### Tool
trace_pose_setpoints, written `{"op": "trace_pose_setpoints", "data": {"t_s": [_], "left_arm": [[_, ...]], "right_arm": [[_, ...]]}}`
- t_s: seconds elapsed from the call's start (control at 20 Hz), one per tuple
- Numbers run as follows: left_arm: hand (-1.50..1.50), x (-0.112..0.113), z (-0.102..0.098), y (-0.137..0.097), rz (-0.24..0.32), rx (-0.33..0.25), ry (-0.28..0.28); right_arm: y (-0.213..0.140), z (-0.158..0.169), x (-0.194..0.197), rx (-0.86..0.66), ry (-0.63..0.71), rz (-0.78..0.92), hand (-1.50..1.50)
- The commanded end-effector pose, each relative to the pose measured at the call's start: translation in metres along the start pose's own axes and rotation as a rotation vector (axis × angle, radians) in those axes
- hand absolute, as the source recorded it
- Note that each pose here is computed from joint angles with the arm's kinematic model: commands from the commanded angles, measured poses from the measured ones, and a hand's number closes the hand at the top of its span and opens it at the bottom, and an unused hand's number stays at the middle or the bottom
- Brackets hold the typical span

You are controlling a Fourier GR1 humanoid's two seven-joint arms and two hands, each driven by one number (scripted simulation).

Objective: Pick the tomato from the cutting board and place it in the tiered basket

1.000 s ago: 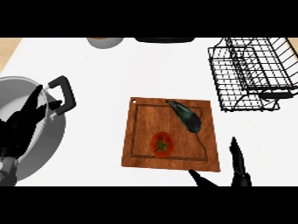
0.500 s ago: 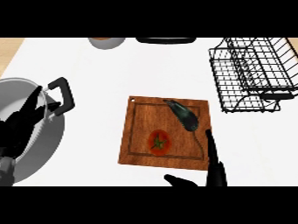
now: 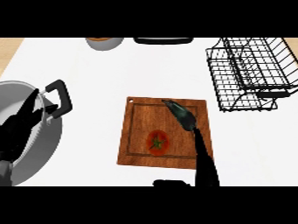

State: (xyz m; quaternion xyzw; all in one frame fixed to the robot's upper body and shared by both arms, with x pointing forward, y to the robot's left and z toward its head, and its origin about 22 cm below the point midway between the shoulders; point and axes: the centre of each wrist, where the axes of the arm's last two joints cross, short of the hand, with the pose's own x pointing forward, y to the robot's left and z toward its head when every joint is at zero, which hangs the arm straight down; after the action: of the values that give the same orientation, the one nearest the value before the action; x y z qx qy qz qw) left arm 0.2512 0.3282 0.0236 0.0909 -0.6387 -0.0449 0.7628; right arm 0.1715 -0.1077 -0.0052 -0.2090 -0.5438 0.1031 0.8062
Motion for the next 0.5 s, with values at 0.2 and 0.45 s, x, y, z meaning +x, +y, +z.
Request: {"op": "trace_pose_setpoints", "data": {"t_s": [0.2, 0.45], "left_arm": [[0.0, -0.046, 0.025, 0.034, -0.046, 0.083, 0.181], [0.0, -0.045, 0.024, 0.038, -0.029, 0.069, 0.187]], "right_arm": [[-0.018, 0.015, 0.028, -0.008, 0.13, 0.054, -1.5], [-0.018, 0.022, 0.032, 0.048, 0.118, 0.04, -1.5]]}}
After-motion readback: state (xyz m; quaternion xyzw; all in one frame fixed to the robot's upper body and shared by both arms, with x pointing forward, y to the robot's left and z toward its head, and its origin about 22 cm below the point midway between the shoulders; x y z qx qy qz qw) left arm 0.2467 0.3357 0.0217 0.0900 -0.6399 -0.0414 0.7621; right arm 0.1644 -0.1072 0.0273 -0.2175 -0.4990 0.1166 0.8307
